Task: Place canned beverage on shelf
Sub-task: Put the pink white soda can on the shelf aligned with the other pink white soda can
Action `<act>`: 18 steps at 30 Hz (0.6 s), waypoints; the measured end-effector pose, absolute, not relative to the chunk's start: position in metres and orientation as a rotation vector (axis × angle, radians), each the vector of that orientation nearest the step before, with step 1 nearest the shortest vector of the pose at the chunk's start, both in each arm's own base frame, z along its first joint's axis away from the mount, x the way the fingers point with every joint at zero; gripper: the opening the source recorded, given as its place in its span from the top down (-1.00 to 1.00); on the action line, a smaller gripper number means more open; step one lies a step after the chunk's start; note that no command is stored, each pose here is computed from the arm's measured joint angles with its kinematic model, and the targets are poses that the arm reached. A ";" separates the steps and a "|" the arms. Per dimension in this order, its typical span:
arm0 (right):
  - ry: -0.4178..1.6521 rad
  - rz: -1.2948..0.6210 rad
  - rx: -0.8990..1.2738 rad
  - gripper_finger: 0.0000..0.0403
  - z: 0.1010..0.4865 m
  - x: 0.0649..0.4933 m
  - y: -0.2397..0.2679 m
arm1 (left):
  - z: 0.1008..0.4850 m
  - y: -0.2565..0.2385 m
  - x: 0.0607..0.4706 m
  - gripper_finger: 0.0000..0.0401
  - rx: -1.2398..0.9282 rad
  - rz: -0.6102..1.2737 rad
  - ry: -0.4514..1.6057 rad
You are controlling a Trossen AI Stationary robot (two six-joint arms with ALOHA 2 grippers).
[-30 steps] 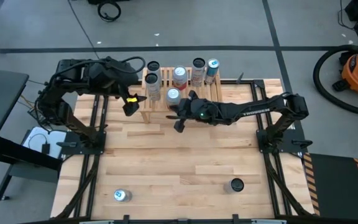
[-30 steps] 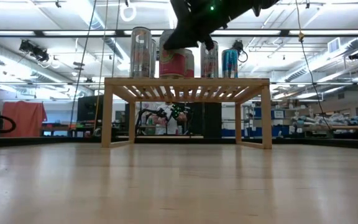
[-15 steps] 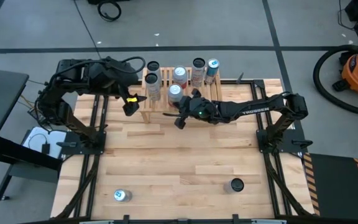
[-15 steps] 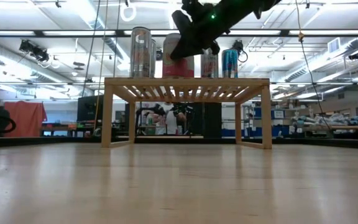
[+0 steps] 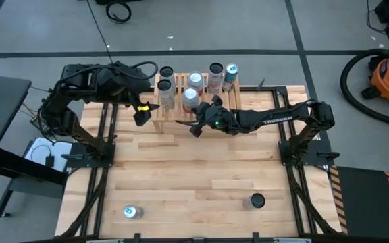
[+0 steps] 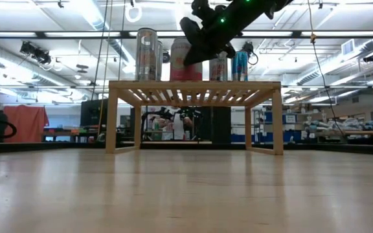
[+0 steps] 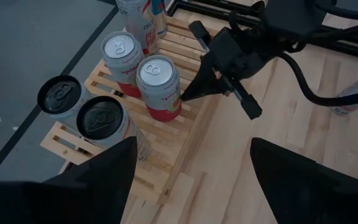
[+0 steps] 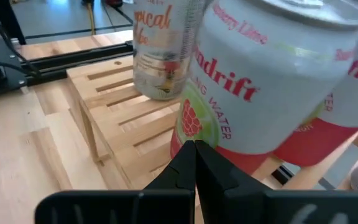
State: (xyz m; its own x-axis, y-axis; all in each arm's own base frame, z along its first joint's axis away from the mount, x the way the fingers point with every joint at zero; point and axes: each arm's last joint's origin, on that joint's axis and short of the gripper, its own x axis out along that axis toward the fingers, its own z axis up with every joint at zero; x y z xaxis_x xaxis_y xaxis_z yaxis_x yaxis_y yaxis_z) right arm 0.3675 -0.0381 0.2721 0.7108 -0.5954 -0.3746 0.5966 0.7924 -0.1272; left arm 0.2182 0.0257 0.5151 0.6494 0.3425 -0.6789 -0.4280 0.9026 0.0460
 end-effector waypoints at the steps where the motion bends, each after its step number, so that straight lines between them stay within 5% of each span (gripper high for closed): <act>1: 0.419 -0.665 0.008 0.96 0.272 0.367 -0.038 | 0.515 0.026 0.218 -0.57 -0.122 0.439 0.745; 18: 0.299 -0.511 0.057 0.96 0.286 0.372 -0.021 | 0.515 0.026 0.218 -0.57 -0.122 0.438 0.745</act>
State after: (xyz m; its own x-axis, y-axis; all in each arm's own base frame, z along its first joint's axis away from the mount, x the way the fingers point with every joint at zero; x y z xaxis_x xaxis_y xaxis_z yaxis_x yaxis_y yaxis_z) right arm 0.3720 -0.0211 0.2858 0.8299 -0.4730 -0.2959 0.4896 0.8717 -0.0203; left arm 0.2182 0.0257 0.5151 0.6496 0.3420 -0.6790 -0.4275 0.9028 0.0457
